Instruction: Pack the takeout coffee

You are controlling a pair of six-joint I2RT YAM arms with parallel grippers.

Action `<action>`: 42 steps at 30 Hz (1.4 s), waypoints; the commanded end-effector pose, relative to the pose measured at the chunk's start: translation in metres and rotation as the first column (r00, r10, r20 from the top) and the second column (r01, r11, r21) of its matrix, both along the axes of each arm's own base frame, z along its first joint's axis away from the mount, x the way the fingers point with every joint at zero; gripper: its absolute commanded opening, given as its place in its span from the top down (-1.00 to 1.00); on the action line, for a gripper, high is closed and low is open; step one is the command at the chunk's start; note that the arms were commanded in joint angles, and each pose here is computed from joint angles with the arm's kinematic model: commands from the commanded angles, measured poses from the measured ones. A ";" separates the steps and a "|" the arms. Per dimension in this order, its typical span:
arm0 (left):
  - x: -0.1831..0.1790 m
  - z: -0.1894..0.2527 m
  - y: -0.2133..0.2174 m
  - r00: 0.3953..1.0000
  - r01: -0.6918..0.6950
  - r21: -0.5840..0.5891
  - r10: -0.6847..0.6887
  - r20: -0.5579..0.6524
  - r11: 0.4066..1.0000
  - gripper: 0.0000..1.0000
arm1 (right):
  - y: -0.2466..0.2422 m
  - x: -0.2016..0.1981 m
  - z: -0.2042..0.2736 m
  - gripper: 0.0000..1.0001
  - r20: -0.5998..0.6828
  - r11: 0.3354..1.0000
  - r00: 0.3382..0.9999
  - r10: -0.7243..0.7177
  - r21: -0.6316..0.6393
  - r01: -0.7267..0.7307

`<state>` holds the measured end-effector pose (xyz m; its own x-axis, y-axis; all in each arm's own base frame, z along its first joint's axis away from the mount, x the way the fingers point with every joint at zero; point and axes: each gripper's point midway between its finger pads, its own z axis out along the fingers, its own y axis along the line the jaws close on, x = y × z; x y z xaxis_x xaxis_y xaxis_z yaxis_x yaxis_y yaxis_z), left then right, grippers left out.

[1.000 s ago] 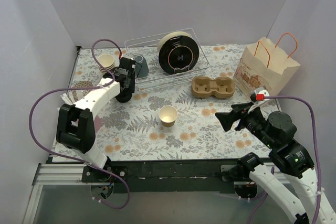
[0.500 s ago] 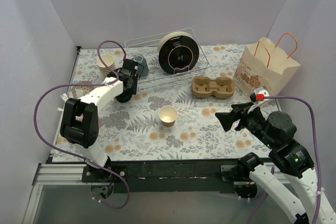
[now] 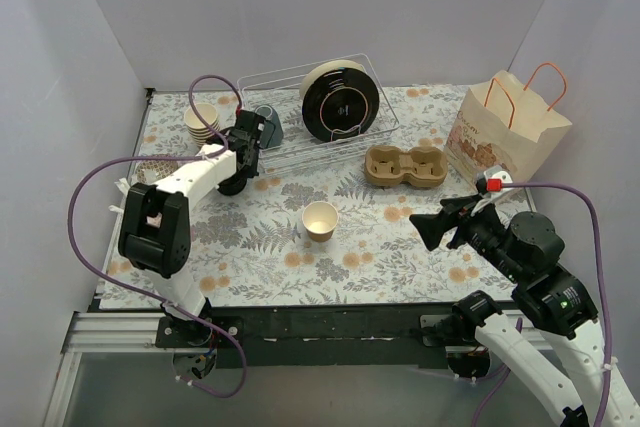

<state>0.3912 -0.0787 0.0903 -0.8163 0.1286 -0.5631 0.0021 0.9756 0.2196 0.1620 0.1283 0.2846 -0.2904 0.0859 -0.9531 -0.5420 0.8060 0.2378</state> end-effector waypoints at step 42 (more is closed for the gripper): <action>-0.283 0.312 -0.167 0.431 0.588 -0.700 -0.575 0.695 -0.405 1.00 | 0.147 -0.013 0.094 -0.71 0.696 0.653 0.458 0.553 -0.020 -0.757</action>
